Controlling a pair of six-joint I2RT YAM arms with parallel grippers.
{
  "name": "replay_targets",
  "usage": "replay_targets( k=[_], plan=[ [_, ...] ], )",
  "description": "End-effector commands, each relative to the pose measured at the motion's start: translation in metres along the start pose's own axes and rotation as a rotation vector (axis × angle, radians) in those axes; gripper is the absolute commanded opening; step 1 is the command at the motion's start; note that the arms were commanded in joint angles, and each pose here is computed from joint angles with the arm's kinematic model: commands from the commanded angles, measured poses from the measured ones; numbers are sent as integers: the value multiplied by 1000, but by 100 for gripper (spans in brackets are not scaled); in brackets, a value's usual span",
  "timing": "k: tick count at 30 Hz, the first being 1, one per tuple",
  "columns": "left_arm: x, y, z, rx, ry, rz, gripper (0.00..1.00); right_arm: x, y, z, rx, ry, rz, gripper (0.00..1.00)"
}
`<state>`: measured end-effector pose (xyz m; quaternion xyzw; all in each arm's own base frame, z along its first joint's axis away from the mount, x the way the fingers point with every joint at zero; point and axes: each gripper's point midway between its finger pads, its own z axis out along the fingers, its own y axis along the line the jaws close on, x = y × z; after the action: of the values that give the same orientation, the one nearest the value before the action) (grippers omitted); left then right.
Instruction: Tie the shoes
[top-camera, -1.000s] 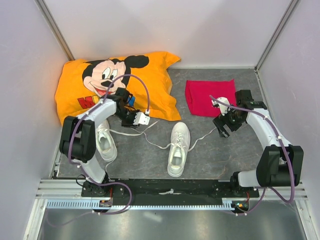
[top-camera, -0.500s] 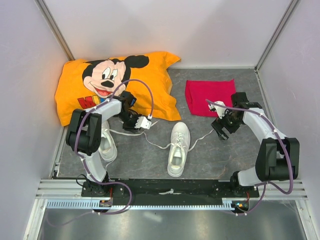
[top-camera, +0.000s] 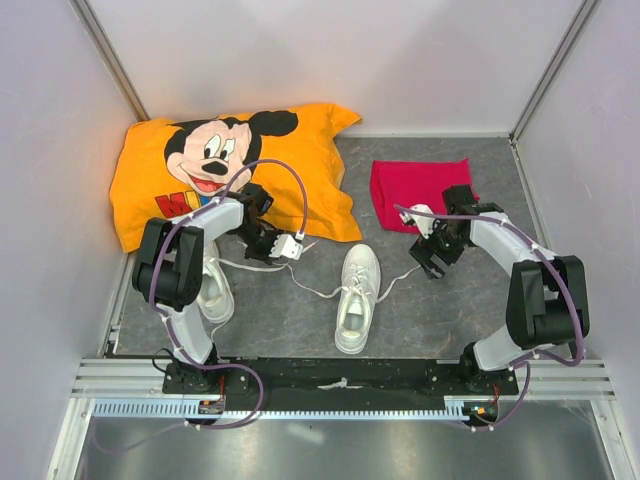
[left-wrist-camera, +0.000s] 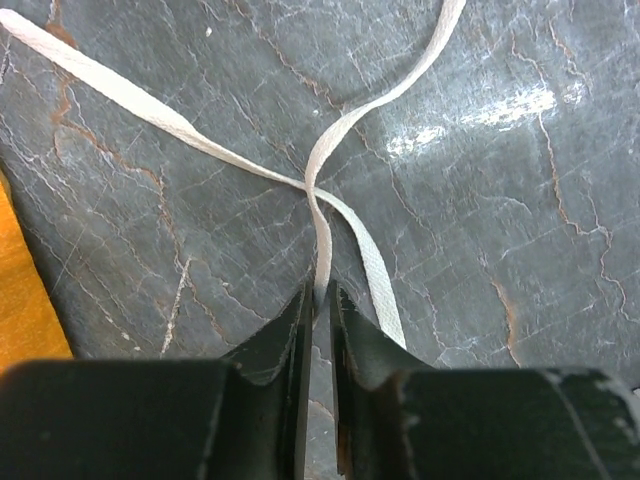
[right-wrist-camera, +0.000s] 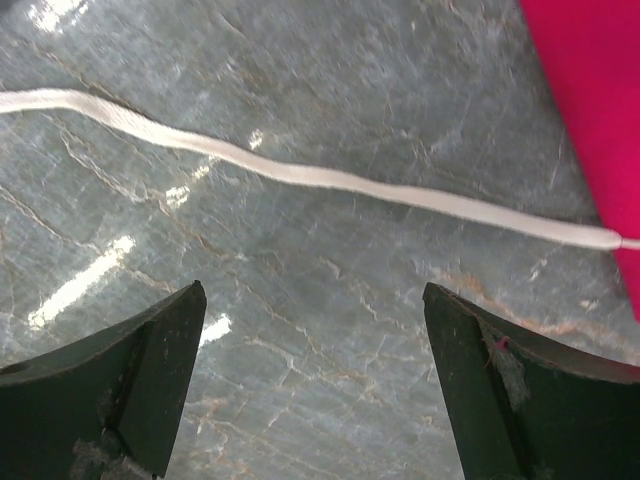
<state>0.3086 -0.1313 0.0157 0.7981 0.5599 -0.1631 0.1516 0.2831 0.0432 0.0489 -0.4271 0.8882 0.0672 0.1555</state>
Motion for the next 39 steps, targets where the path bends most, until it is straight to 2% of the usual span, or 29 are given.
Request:
replay_targets(
  k=[1, 7, 12, 14, 17, 18, 20, 21, 22, 23, 27, 31, 34, 38, 39],
  plan=[
    [-7, 11, 1, -41, -20, 48, 17, -21, -9, 5, 32, -44, -78, 98],
    [-10, 13, 0, -44, -26, 53, 17, -34, -17, 16, 35, -51, -143, 98],
    [-15, 15, -2, -54, -46, 45, 17, -26, -22, 36, 13, 2, -156, 98],
    [-18, 16, -6, -66, -55, 45, 17, -24, -21, 41, 4, 18, -144, 94],
    [-29, 18, -18, -97, -84, 34, 10, -16, -17, 42, -5, 40, -130, 72],
    [-35, 18, -23, -109, -107, 32, 5, -13, -16, 43, -4, 48, -133, 55],
    [-50, 17, -41, -142, -139, 25, 2, -2, -13, 43, 0, 79, -126, 36],
    [-60, 16, -48, -154, -171, 26, 2, 1, -12, 43, 0, 89, -122, 14],
    [-67, 14, -56, -164, -188, 21, 2, 3, -10, 42, 1, 92, -108, 3],
    [-74, 13, -65, -180, -207, 2, 1, 0, -11, 36, 20, 75, -101, 0],
    [-111, 2, -116, -315, -280, 24, 2, -29, -10, 2, 66, -60, -66, 0],
    [-135, -20, -152, -414, -334, 24, 2, -82, -13, -63, 144, -293, -48, 0],
    [-150, -42, -177, -494, -367, 27, 1, -117, 6, -107, 88, -451, -76, 0],
    [-161, -65, -199, -578, -395, 1, 2, -142, 30, -147, 47, -569, -138, 0],
    [-160, -70, -201, -595, -392, 1, 1, -136, 34, -146, 39, -542, -156, 6]
  ],
)
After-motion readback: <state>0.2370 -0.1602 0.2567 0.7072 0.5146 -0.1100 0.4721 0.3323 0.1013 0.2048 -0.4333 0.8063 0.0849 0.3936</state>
